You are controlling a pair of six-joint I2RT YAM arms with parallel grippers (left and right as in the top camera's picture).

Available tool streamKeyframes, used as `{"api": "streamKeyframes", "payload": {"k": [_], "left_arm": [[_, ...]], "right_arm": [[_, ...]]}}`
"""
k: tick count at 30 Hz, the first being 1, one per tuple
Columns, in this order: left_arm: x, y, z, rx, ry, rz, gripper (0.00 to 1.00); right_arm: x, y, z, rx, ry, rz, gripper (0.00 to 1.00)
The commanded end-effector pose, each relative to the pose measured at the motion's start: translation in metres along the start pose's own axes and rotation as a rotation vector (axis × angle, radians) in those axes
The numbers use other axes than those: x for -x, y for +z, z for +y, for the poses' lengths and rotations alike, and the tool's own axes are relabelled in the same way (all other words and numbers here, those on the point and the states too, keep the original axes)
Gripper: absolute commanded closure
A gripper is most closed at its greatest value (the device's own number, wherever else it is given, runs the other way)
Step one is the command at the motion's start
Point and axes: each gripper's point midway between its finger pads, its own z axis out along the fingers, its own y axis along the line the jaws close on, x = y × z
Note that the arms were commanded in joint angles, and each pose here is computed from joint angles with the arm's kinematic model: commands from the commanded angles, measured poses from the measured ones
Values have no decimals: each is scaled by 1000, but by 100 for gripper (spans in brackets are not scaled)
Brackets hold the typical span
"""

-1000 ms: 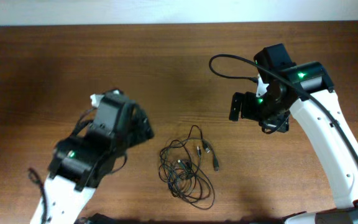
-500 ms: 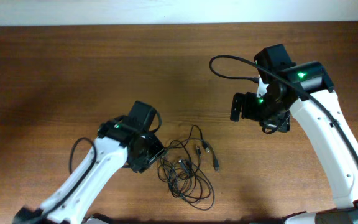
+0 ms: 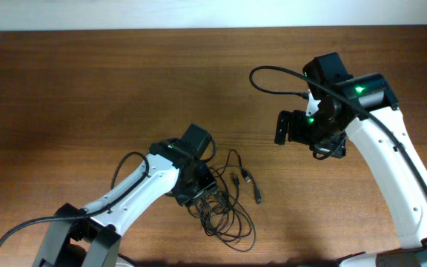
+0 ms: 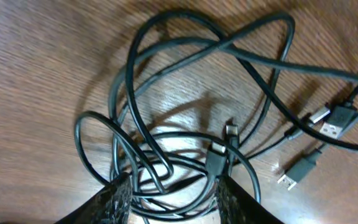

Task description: Untangle cables

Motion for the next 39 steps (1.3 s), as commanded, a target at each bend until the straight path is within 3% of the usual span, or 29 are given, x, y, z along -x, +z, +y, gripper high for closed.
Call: {"api": "streamKeyframes", "payload": {"k": [1, 3, 7, 9, 10, 13, 16, 20, 24, 30, 33, 38, 39], "left_arm": [[1, 13, 20, 60, -43, -14, 57], [12, 24, 24, 51, -36, -78, 70], [23, 24, 17, 23, -24, -131, 80], [23, 24, 17, 24, -2, -130, 75], [27, 20, 12, 14, 69, -138, 64], [29, 6, -12, -60, 295, -116, 50], [35, 5, -11, -33, 448, -152, 57], [35, 6, -11, -30, 458, -155, 62], [32, 11, -3, -18, 384, -133, 68], [26, 24, 14, 4, 264, -109, 61], [30, 28, 8, -35, 231, -130, 67], [16, 24, -24, -199, 245, -50, 100], [13, 24, -26, -210, 233, -34, 100]], "right_arm": [[2, -6, -1, -1, -7, -27, 1], [2, -6, -1, -1, -7, -27, 1], [3, -6, -1, 0, -7, -27, 1], [3, -6, -1, 0, -8, -27, 1], [3, -6, -1, 0, -7, -27, 1], [3, -6, -1, 0, -7, -27, 1], [3, -6, -1, 0, -7, -27, 1], [3, -6, -1, 0, -7, -27, 1], [2, -6, -1, -1, -7, -27, 1], [2, -6, -1, -1, -7, -27, 1], [2, -6, -1, -1, -7, -27, 1], [4, -7, 0, 3, -8, -33, 1], [4, -7, 0, 3, -9, -34, 1]]}}
